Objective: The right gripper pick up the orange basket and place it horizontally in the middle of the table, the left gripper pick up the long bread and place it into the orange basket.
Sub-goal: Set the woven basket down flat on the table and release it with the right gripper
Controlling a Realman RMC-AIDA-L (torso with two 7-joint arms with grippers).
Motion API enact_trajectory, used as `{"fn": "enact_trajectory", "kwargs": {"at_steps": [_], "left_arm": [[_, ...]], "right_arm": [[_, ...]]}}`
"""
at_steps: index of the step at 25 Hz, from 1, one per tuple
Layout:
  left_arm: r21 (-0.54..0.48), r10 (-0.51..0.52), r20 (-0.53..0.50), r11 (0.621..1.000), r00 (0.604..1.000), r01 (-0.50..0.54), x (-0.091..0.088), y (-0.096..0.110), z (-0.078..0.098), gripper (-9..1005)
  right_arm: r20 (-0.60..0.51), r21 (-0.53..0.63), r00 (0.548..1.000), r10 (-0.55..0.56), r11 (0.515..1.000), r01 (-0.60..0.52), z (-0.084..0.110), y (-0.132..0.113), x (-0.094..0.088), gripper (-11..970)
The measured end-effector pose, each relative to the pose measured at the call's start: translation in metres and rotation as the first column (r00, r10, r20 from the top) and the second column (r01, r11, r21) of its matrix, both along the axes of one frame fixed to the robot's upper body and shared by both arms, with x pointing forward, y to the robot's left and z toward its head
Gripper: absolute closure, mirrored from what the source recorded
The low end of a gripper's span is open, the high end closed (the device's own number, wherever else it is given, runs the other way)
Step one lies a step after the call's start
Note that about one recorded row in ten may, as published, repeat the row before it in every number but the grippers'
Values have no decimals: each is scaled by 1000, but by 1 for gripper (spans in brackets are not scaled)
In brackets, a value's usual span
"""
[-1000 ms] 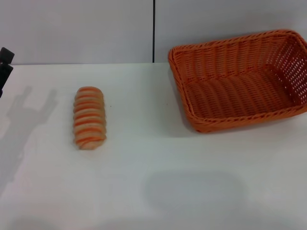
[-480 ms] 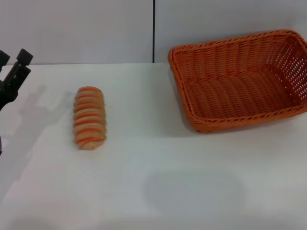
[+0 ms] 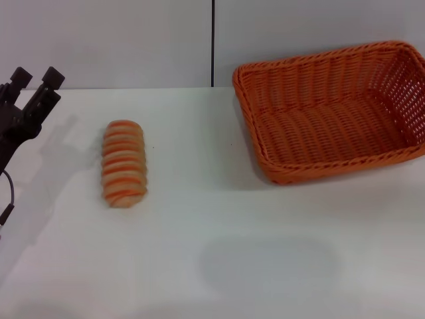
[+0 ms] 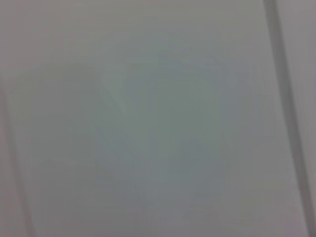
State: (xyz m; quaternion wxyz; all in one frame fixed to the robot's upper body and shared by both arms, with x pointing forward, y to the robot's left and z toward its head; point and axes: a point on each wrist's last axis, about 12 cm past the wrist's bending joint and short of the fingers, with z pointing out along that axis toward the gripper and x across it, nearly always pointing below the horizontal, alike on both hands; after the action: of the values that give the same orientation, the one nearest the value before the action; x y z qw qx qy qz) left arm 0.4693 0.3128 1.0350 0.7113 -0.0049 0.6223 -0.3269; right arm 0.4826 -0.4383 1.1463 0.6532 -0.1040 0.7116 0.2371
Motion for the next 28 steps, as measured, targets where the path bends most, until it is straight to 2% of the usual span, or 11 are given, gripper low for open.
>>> {"fn": "enact_trajectory", "kwargs": {"at_steps": [2,5,7,10,13,16,18,19,22,27,28], "left_arm": [[3,-9,0,1000,1000,9,1,-1,0,152],[16,-36,2,999,999,36,2,-3,1,152],[43,-79,8,996,997,78,6,-6,4,152],[51,-87,6,995,996,87,8,-7,4,151],[54,-86,1,995,996,86,12,-8,4,151],[53,-89,1,995,996,89,14,-9,5,151],[50,-94,-5,994,996,94,17,-10,6,151],[50,-94,-5,994,996,94,17,-10,6,151],[50,-96,-12,994,995,96,18,-11,5,151],[55,-95,-31,994,995,97,18,-12,3,150],[56,-94,-38,994,995,96,18,-12,2,150]], "right_arm": [[-1,22,999,-43,999,43,-4,-7,-6,511],[-10,33,997,-72,997,72,-10,-13,-13,463],[8,34,995,-96,995,96,-17,-14,-18,463],[30,47,992,-123,991,122,-29,-12,-23,463],[-31,71,994,-102,992,104,-35,-10,-18,463],[-77,77,993,-90,992,96,-33,-13,-14,463],[-148,87,986,-79,992,92,-19,-21,-5,463],[-148,87,986,-79,992,92,-19,-21,-5,463],[-244,70,967,-71,993,91,12,-31,12,463],[-413,-37,910,-42,999,30,66,-26,50,463],[-485,-62,875,-10,998,-23,78,-16,69,463]]}}
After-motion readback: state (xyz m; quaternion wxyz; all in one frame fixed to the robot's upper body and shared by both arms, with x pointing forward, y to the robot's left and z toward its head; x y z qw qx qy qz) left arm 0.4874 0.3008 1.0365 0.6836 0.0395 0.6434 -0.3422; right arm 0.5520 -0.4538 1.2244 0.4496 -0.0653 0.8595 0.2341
